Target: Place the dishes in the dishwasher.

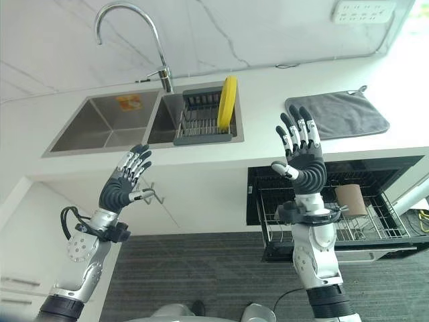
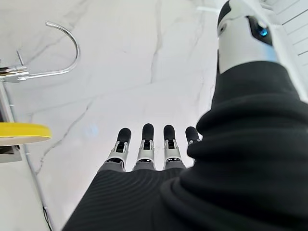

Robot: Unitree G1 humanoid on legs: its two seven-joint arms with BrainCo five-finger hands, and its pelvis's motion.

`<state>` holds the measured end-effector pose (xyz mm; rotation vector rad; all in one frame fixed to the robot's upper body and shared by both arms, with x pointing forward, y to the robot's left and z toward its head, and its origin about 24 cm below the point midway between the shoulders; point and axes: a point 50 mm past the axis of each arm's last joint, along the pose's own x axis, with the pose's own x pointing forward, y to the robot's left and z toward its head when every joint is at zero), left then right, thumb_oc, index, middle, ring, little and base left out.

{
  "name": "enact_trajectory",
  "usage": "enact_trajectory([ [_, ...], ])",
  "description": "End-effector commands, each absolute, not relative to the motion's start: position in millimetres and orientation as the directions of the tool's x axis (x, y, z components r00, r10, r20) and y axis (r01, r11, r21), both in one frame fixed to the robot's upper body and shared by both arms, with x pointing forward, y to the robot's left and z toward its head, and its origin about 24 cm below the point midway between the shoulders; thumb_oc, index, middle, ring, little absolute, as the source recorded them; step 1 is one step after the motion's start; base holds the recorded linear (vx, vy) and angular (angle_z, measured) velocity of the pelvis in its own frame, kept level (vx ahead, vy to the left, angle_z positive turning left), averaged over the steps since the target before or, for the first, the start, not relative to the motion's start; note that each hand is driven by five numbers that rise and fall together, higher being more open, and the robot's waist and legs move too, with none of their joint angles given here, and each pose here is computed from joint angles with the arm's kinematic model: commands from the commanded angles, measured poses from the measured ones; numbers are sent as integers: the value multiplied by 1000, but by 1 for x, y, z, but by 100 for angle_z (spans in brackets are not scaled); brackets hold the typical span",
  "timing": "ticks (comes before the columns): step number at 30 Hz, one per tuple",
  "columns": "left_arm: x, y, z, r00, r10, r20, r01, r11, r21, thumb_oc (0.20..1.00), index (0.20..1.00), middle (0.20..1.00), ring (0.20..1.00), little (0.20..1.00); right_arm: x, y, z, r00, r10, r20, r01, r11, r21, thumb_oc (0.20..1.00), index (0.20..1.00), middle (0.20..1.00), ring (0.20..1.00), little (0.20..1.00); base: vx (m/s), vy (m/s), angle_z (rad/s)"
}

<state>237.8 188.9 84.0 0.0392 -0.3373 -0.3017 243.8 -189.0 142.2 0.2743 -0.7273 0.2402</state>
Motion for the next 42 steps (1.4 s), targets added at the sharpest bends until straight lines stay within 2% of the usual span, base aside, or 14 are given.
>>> enact_trajectory([
  [1,234,203,115,854,-253,455,232,967,101,1000,1000,1000,1000,1000,239,-187,177,561,136,817,-369,924,100,1000,1000,1000,1000,1000,212,167,-70],
  [10,241,206,111,859,-314,405,270,949,163,1000,1000,1000,1000,1000,236,-181,153,634,147,759,-429,884,187,1000,1000,1000,1000,1000,275,284,-117],
  [12,242,209,109,877,-289,384,246,956,158,1000,1000,1000,1000,1000,239,-177,151,641,160,750,-453,869,201,1000,1000,1000,1000,1000,117,-27,-62],
  [14,229,222,105,904,-209,372,165,975,147,1000,1000,1000,1000,1000,248,-156,151,639,226,735,-544,808,225,1000,1000,1000,1000,1000,12,-195,-84],
  [17,226,224,103,911,-160,379,125,985,117,1000,1000,1000,1000,1000,250,-143,148,644,279,712,-554,812,183,1000,1000,1000,1000,1000,6,-301,-280],
  [24,220,216,95,912,-122,392,106,992,63,1000,1000,1000,1000,1000,253,-149,143,685,309,659,-523,839,150,1000,1000,1000,1000,1000,36,-292,-13],
  [31,228,212,97,916,-126,382,103,992,79,1000,1000,1000,1000,1000,248,-144,137,708,341,619,-523,842,134,1000,1000,1000,1000,1000,271,261,-7],
  [36,226,217,98,914,-170,368,122,981,149,1000,1000,1000,1000,1000,249,-145,138,727,293,621,-501,845,187,1000,1000,1000,1000,1000,224,375,34],
  [40,231,216,103,909,-184,374,122,975,183,1000,1000,1000,1000,1000,247,-147,142,718,258,646,-484,852,198,1000,1000,1000,1000,1000,226,240,50],
  [42,229,222,104,910,-137,390,76,983,169,1000,1000,1000,1000,1000,252,-147,143,698,290,655,-516,838,178,1000,1000,1000,1000,1000,227,-264,18],
])
